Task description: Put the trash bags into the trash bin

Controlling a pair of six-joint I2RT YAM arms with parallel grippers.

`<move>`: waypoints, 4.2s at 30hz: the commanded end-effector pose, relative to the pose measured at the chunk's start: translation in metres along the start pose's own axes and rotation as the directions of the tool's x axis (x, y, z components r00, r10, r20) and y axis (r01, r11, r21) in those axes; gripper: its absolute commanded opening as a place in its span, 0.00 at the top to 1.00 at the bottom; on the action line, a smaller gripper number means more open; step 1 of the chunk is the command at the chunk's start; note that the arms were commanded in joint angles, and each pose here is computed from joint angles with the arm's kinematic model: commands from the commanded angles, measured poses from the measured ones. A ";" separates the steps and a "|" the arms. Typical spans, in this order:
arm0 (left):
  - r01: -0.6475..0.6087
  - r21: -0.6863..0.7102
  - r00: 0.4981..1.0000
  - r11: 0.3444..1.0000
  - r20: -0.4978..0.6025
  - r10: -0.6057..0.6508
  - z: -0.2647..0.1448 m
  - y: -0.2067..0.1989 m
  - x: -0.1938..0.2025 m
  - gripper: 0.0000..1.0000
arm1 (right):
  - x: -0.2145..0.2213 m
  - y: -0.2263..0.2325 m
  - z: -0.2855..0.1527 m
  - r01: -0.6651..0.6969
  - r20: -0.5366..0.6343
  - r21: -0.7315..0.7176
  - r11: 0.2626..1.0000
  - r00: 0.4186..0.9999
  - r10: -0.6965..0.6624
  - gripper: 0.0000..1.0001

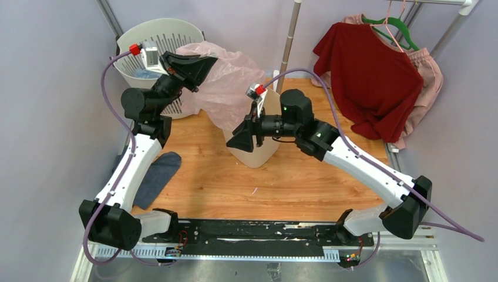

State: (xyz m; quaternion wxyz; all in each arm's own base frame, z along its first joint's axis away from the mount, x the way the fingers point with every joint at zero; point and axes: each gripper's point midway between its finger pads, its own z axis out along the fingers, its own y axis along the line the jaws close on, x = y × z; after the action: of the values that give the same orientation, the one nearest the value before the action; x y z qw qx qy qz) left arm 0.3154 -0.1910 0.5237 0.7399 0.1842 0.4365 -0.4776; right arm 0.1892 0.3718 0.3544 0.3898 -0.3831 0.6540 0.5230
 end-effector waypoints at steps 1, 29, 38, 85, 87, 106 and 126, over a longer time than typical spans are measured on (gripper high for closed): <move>-0.028 0.044 0.999 0.999 0.035 0.027 0.005 -0.015 -0.016 1.00 | -0.010 -0.043 0.019 0.028 0.091 0.235 0.972 0.995 -0.051 0.37; 0.165 0.173 0.970 0.971 -0.205 -0.128 -0.010 -0.037 0.051 0.99 | -0.033 -0.129 -0.071 -0.067 0.145 0.622 0.780 0.989 -0.031 0.33; 0.253 0.190 0.924 0.949 -0.339 -0.178 -0.028 -0.051 0.086 0.97 | -0.099 -0.123 -0.135 -0.106 0.247 0.655 0.748 0.966 -0.079 0.29; 0.379 0.230 0.847 0.897 -0.477 -0.235 -0.050 -0.082 0.094 0.95 | -0.046 -0.193 -0.043 -0.239 0.016 0.217 0.946 0.970 0.242 1.00; 0.370 0.218 0.849 0.903 -0.475 -0.232 -0.045 -0.077 0.095 0.95 | -0.029 -0.183 -0.045 -0.241 -0.011 0.219 0.945 0.968 0.250 1.00; 0.365 0.105 0.819 0.925 -0.508 -0.266 -0.024 -0.019 0.145 0.93 | -0.029 -0.160 -0.117 -0.152 -0.018 0.562 0.813 0.980 0.196 0.78; 0.266 0.171 0.822 0.949 -0.554 -0.131 -0.021 -0.052 0.182 0.89 | -0.124 -0.111 -0.102 -0.264 0.212 0.343 0.902 0.957 0.199 0.28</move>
State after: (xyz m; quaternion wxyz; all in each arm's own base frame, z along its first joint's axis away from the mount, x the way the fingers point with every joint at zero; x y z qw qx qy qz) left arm 0.2957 -0.3007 0.3730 0.4810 0.3313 0.5774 -0.5705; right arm 0.3306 0.2531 0.4151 0.4566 -0.1947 0.7672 0.4063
